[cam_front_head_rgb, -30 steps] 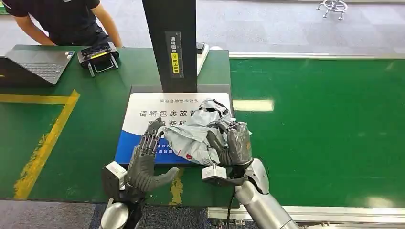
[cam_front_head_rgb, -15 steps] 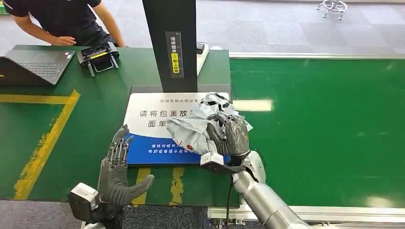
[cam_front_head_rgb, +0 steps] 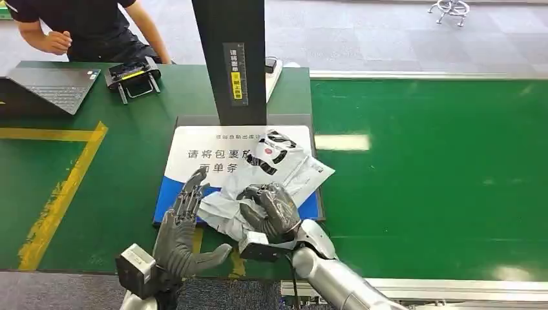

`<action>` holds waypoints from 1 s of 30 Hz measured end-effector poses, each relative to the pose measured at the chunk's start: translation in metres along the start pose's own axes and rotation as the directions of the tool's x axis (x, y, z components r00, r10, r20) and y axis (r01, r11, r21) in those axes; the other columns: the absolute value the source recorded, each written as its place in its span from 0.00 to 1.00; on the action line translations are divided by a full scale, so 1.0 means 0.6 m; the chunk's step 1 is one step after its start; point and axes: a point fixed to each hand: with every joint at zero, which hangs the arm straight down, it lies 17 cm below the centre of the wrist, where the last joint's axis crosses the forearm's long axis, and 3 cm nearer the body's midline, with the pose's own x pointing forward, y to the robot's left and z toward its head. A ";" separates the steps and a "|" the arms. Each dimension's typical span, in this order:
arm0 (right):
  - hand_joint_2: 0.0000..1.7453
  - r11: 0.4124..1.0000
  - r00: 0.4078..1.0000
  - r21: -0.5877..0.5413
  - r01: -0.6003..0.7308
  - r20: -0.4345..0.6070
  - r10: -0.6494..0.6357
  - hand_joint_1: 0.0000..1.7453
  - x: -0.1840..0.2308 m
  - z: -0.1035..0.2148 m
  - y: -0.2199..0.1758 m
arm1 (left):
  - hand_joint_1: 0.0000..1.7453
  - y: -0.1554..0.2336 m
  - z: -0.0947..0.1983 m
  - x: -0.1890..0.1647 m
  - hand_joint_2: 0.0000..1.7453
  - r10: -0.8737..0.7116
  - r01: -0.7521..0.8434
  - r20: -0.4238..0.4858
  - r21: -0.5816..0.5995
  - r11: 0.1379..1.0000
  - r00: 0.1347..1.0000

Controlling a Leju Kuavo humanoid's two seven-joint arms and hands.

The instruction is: Moved the parcel from conveyor to table for the left to box.

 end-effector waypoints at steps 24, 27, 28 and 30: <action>1.00 0.969 0.988 -0.217 -0.116 0.072 0.135 0.00 0.057 -0.038 -0.073 | 0.00 -0.022 0.001 -0.049 1.00 0.027 -0.030 -0.066 -0.036 0.999 0.997; 1.00 0.933 0.975 -0.305 -0.188 0.059 0.216 0.00 0.055 -0.045 -0.133 | 0.00 -0.024 -0.002 -0.052 1.00 0.029 -0.031 -0.070 -0.032 0.999 0.997; 1.00 0.915 0.985 -0.371 -0.156 0.015 0.174 0.00 0.039 -0.043 -0.171 | 0.00 -0.025 -0.004 -0.052 1.00 0.031 -0.033 -0.069 -0.032 0.999 0.997; 1.00 0.868 0.997 -0.491 -0.075 -0.067 0.048 0.00 -0.002 -0.030 -0.232 | 0.00 -0.024 -0.005 -0.053 1.00 0.030 -0.032 -0.070 -0.030 0.999 0.997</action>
